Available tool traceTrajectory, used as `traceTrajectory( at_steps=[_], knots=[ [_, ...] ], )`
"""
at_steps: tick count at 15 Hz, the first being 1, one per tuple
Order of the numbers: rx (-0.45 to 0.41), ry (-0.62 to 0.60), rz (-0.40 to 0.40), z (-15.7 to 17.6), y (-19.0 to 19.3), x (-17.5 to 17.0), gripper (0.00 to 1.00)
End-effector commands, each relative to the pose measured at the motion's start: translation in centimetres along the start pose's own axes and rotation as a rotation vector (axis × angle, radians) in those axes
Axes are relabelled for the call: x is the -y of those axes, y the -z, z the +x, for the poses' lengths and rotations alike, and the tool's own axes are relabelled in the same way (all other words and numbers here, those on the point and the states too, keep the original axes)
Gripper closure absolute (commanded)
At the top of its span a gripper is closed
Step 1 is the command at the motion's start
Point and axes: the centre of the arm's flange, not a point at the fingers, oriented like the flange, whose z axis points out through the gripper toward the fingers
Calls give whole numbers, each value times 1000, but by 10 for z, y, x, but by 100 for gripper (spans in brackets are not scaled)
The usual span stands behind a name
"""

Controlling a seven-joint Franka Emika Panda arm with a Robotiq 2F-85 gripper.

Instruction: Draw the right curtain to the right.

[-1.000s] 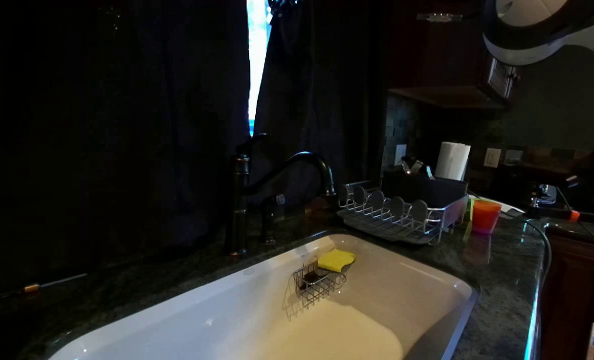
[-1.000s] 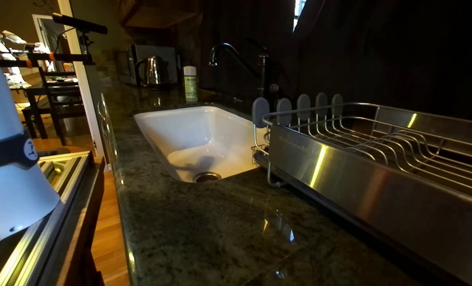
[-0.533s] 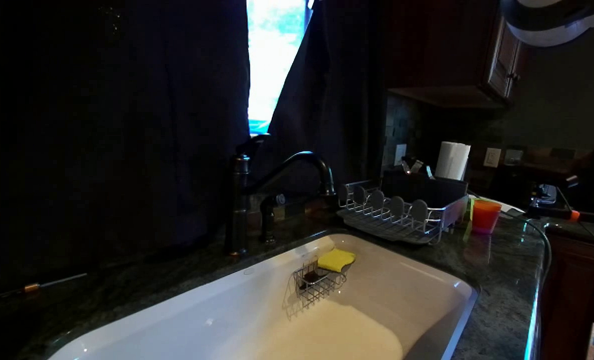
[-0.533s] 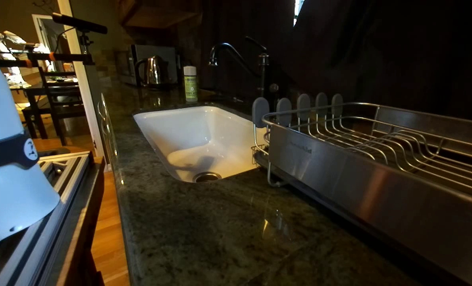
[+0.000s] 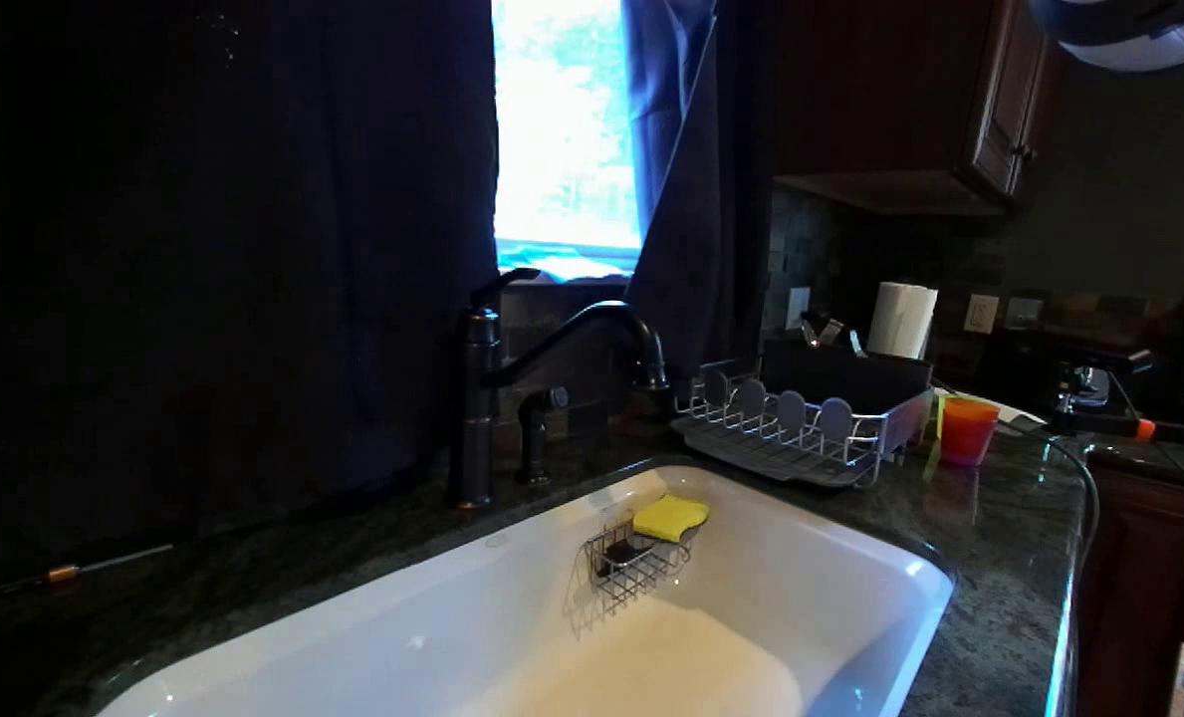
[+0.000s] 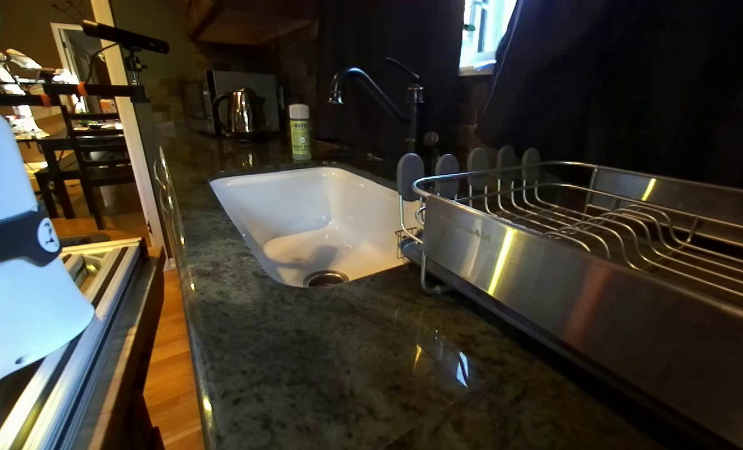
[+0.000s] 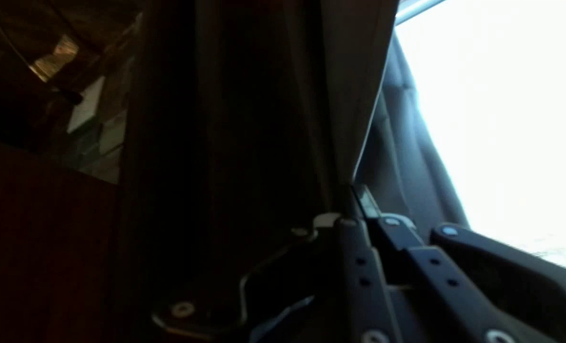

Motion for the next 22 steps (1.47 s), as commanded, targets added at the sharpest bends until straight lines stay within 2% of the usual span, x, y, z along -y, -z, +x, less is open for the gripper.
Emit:
traceTrajectory(
  at_steps=[1,5,9,10,13,22],
  knots=[
    [39,-186,-73,-33,-12,-61,99],
    [69,-386,-140,-44,-15,-112,99],
    [76,-587,-172,-46,-9,-138,99],
    [55,-489,-166,19,0,-112,98],
    [50,-549,-171,21,2,-119,98],
    [51,-561,-172,20,2,-119,98]
  ],
)
